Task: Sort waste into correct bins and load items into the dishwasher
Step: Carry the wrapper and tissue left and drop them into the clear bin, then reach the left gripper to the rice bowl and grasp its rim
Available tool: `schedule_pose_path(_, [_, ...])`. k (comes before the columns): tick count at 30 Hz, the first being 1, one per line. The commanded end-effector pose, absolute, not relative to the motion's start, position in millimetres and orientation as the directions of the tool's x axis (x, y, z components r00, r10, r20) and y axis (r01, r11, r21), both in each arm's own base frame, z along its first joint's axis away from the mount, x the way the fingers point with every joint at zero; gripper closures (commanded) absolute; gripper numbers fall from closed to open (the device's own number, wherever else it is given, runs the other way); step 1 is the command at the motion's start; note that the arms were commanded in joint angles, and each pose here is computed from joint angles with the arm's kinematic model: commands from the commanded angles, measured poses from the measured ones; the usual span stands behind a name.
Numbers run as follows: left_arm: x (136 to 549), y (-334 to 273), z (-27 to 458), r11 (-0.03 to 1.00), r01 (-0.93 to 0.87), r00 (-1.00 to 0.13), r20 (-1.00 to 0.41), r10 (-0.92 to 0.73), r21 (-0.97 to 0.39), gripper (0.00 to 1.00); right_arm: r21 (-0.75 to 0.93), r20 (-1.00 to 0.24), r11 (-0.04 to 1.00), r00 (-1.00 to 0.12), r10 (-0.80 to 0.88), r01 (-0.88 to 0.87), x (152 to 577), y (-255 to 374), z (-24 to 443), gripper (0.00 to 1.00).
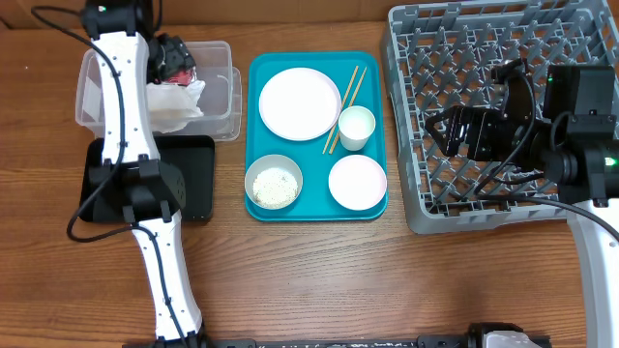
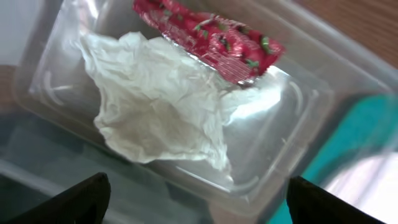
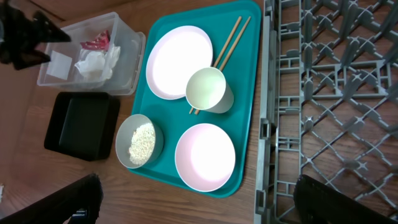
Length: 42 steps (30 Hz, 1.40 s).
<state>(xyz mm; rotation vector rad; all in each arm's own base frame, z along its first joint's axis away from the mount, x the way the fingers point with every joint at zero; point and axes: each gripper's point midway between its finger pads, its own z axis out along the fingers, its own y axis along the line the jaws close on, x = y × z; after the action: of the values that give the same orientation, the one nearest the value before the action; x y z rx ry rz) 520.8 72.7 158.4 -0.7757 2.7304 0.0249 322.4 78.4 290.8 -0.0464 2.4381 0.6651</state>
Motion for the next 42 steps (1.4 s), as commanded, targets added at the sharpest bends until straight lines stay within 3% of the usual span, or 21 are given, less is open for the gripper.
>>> schedule_pose_path(1, [508.8, 64.7, 234.4, 0.918, -0.387, -0.817, -0.429, -0.385, -0.087, 0.08, 0.44, -0.594, 0.875, -0.796, 0.117, -0.2, 324.4, 79.1, 302.2, 0.0])
schedule_pose_path(4, [496.7, 58.9, 262.4, 0.949, -0.305, -0.829, -0.468, -0.307, -0.083, 0.08, 0.44, -0.595, 0.875, -0.795, 0.117, -0.201, 324.7, 79.2, 302.5, 0.0])
schedule_pose_path(11, [465.4, 15.2, 317.3, 0.96, -0.126, -0.832, -0.501, -0.239, -0.248, 0.05, 0.483, -0.566, 0.864, -0.804, 0.182, -0.144, 325.8, 79.2, 303.5, 0.0])
schedule_pose_path(18, [390.0, -3.7, 319.5, 0.985, -0.084, -0.903, -0.407, -0.139, -0.151, 0.11, 0.479, -0.579, 0.865, -0.795, 0.181, -0.151, 328.6, 79.0, 305.7, 0.0])
schedule_pose_path(23, [353.2, -35.1, 285.1, 0.988, -0.035, -0.962, -0.262, -0.074, -0.149, 0.14, 0.478, -0.582, 0.865, -0.793, 0.181, -0.153, 329.2, 78.9, 306.2, 0.0])
schedule_pose_path(27, [341.0, -75.9, 239.7, 0.989, 0.048, -0.99, -0.139, 0.028, -0.142, 0.23, 0.477, -0.584, 0.865, -0.791, 0.181, -0.154, 329.7, 78.9, 306.8, 0.0])
schedule_pose_path(36, [323.0, -179.1, 109.7, 0.96, 0.256, -0.966, -0.06, 0.25, -0.117, 0.31, 0.478, -0.581, 0.865, -0.794, 0.181, -0.152, 329.2, 79.0, 306.0, 0.0])
schedule_pose_path(40, [316.5, -187.1, 69.4, 0.951, 0.303, -0.953, -0.036, 0.302, -0.055, 0.41, 0.479, -0.58, 0.865, -0.794, 0.181, -0.152, 329.1, 79.0, 305.9, 0.0])
schedule_pose_path(42, [315.9, -186.1, 60.9, 0.951, 0.308, -0.951, -0.022, 0.308, -0.035, 0.53, 0.479, -0.576, 0.865, -0.797, 0.181, -0.15, 328.3, 79.0, 305.2, 0.0])
